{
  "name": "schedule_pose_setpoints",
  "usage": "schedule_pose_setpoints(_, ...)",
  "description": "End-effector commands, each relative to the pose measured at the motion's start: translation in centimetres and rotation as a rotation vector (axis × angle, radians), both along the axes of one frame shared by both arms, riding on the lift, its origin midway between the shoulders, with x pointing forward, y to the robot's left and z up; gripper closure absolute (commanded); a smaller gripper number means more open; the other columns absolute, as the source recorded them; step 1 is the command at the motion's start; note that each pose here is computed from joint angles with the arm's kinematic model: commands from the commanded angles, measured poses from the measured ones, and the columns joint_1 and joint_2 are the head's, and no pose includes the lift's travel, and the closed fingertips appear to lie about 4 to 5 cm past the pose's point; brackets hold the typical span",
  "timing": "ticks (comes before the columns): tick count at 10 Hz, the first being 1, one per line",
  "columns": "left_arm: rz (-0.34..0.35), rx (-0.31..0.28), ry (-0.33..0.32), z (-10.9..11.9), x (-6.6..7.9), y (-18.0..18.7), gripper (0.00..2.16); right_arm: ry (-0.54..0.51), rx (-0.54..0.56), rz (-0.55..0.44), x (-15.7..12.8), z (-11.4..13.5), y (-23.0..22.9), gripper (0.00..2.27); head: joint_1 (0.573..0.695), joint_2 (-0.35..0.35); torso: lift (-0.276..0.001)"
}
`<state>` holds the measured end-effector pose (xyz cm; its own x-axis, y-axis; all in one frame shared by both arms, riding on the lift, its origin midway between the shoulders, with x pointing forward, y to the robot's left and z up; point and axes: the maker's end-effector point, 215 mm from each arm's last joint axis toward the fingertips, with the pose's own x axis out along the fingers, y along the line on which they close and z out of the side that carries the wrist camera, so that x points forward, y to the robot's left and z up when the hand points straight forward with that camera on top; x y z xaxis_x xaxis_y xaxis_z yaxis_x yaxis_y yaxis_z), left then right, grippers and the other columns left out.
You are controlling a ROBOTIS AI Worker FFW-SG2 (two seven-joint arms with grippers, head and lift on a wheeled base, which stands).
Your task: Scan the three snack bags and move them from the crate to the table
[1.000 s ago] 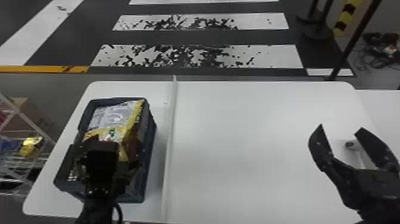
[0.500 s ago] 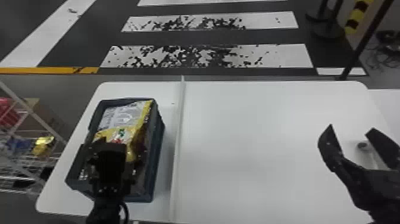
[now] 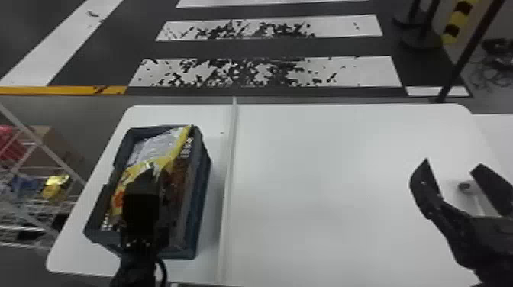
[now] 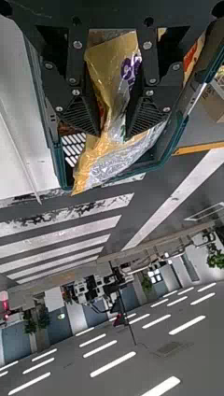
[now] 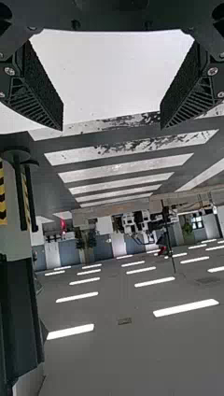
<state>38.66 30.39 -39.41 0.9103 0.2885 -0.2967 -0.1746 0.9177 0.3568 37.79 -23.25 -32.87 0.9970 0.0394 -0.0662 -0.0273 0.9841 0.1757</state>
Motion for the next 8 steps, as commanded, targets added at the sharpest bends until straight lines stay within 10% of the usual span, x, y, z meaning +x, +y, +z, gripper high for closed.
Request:
schedule_pose_setpoints(1,-0.003,-0.002,-0.007,0.3,-0.2,-0.1,2.09,-0.002,0.006,-0.004,0.0,0.1,-0.2,0.12,0.695,0.108,-0.062)
schedule_pose_setpoints(3,0.006,0.017,-0.073,2.9,-0.4,0.0,2.13,-0.009,0.013,-0.007,0.0,0.3,-0.2,0.12,0.695,0.104,-0.062)
schedule_pose_setpoints(7,-0.043,-0.052,-0.619,18.8,-2.7,-2.9,2.13,-0.005,0.013,-0.007,0.0,0.2,-0.2,0.12,0.695,0.098,-0.062)
schedule_pose_setpoints(8,-0.055,-0.061,-0.638,19.5,-2.9,-3.7,2.12,-0.008,0.013,-0.010,0.0,0.3,-0.3,0.12,0.695,0.078,-0.062)
